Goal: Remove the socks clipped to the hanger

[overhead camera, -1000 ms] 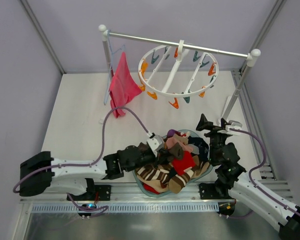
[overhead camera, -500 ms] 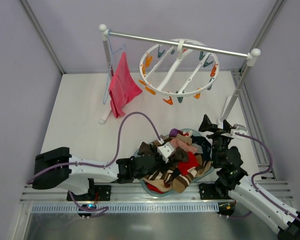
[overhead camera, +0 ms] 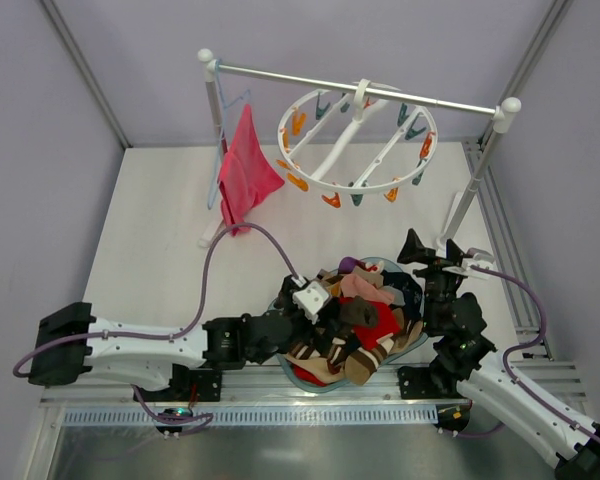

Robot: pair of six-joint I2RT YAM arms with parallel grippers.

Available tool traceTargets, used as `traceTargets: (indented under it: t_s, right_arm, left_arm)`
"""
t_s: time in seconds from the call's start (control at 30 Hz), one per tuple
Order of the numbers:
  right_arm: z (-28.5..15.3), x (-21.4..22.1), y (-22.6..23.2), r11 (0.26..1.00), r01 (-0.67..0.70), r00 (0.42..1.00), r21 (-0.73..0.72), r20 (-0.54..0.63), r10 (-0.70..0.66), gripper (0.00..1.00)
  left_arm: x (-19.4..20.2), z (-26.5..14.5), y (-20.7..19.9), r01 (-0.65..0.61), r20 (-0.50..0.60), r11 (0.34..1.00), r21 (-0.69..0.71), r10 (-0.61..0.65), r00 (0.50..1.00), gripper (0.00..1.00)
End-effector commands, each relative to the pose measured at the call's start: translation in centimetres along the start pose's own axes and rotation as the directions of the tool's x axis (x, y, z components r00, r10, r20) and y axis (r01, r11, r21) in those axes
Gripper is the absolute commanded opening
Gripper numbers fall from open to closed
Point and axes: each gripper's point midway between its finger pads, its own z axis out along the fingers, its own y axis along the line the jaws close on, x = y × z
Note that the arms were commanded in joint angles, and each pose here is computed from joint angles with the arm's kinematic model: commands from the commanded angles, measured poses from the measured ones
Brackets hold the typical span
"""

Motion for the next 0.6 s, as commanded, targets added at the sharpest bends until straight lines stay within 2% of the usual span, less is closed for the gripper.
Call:
traceTargets:
  t_s: [0.0, 0.17, 0.27, 0.3, 0.37, 0.43, 0.5, 0.53, 0.57]
  right_arm:
    - [0.1, -0.8, 0.1, 0.998, -0.056, 0.998, 0.004, 0.03, 0.056, 1.0]
    - [0.0, -0.6, -0.1, 0.999, -0.05, 0.998, 0.01, 0.026, 0.05, 1.0]
    - [0.0, -0.6, -0.1, 0.999, -0.05, 0.998, 0.01, 0.025, 0.05, 1.0]
    - [0.0, -0.6, -0.1, 0.999, -0.049, 0.998, 0.008, 0.025, 0.049, 1.0]
    - [0.0, -0.6, -0.1, 0.999, -0.054, 0.998, 0.008, 0.027, 0.054, 1.0]
    - [0.0, -0.6, -0.1, 0.999, -0.051, 0.998, 0.008, 0.026, 0.051, 1.0]
    - [0.0, -0.6, -0.1, 0.999, -0.051, 0.998, 0.008, 0.026, 0.051, 1.0]
    - [0.0, -0.6, -0.1, 0.999, -0.053, 0.998, 0.005, 0.026, 0.052, 1.0]
    - [0.0, -0.6, 0.0, 0.999, -0.054, 0.998, 0.003, 0.027, 0.054, 1.0]
  left_arm:
    - [-2.7, -1.5, 0.7, 0.024, 0.051, 0.999, -0.021, -0.023, 0.998, 1.0]
    - [-5.5, -4.2, 1.5, 0.075, 0.149, 0.997, 0.022, -0.077, 0.986, 1.0]
    - [-7.0, -5.7, 3.3, 0.099, 0.229, 0.995, -0.021, -0.092, 0.969, 1.0]
    - [-7.4, -6.0, 4.2, 0.104, 0.257, 0.993, -0.055, -0.086, 0.962, 0.99]
    - [-7.8, -6.7, 8.2, 0.159, 0.343, 0.954, -0.252, -0.065, 0.937, 1.0]
    - [-8.5, -7.6, 11.6, 0.199, 0.402, 0.892, -0.406, -0.021, 0.915, 1.0]
    - [-8.4, -6.2, 13.0, 0.155, 0.357, 0.884, -0.441, 0.014, 0.934, 1.0]
    - [-7.1, -5.1, 12.9, 0.141, 0.294, 0.897, -0.419, -0.013, 0.956, 1.0]
    - [-8.2, -3.7, 11.6, 0.135, 0.288, 0.941, -0.31, -0.043, 0.957, 1.0]
